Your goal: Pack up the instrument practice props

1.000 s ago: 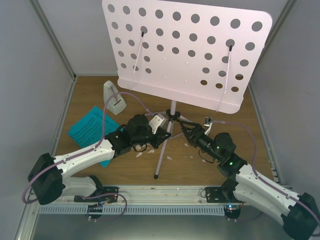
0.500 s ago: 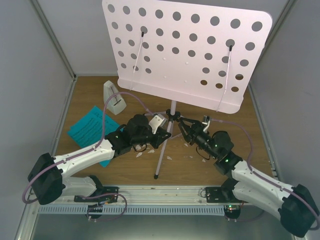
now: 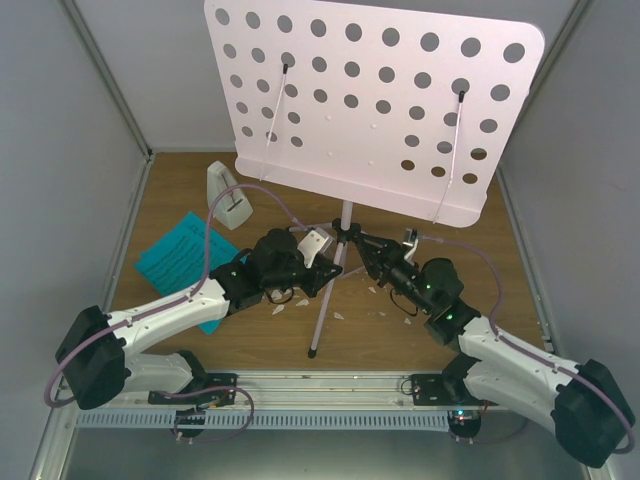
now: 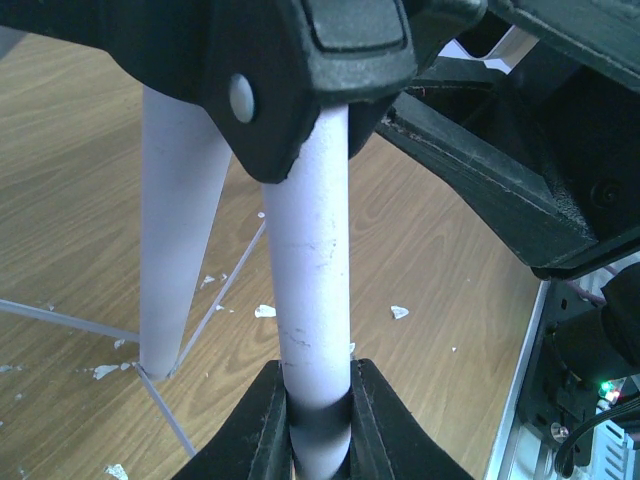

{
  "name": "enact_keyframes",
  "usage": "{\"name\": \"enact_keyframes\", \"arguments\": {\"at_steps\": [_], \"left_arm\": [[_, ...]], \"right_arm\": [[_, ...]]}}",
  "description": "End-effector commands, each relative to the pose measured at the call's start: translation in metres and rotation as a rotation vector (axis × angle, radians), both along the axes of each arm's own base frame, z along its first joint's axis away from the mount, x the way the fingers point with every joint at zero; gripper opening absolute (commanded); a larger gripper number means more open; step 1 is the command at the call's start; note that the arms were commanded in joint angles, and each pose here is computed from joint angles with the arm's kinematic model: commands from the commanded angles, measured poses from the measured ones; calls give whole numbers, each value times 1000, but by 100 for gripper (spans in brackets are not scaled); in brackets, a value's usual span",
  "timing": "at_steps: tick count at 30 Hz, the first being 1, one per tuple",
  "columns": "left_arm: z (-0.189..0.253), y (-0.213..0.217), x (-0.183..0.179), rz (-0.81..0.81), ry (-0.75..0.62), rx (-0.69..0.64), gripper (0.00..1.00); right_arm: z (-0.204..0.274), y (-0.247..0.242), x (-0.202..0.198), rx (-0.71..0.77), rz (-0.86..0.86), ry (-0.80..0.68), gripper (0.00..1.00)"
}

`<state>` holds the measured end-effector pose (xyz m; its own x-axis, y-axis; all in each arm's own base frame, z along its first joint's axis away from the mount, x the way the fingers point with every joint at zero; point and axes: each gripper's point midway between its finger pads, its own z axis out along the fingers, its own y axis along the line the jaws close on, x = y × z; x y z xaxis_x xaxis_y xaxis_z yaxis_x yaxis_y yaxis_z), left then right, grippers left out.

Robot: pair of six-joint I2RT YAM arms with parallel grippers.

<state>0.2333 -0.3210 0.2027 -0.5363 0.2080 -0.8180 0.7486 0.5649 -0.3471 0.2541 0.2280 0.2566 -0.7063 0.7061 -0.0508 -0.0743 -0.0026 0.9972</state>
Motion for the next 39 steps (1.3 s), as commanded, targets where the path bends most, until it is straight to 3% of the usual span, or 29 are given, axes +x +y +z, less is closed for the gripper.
{"name": "enact_keyframes", "arguments": {"at_steps": [1, 7, 13, 24, 33, 39], "left_arm": [[8, 2, 16, 36, -74, 13, 0], [8, 2, 16, 37, -73, 12, 0], [8, 2, 16, 37, -73, 13, 0], [9, 3, 17, 39, -77, 12, 0], [8, 2, 17, 39, -75, 12, 0], [9, 3, 17, 39, -75, 13, 0]], "right_arm": [[25, -2, 3, 41, -9, -56, 31], [30, -1, 4, 4, -13, -84, 28], [38, -1, 6, -49, -27, -134, 19], [50, -6, 16, -389, -82, -287, 11], [46, -18, 7, -491, -113, -373, 33], [42, -10, 10, -582, -70, -415, 38]]}}
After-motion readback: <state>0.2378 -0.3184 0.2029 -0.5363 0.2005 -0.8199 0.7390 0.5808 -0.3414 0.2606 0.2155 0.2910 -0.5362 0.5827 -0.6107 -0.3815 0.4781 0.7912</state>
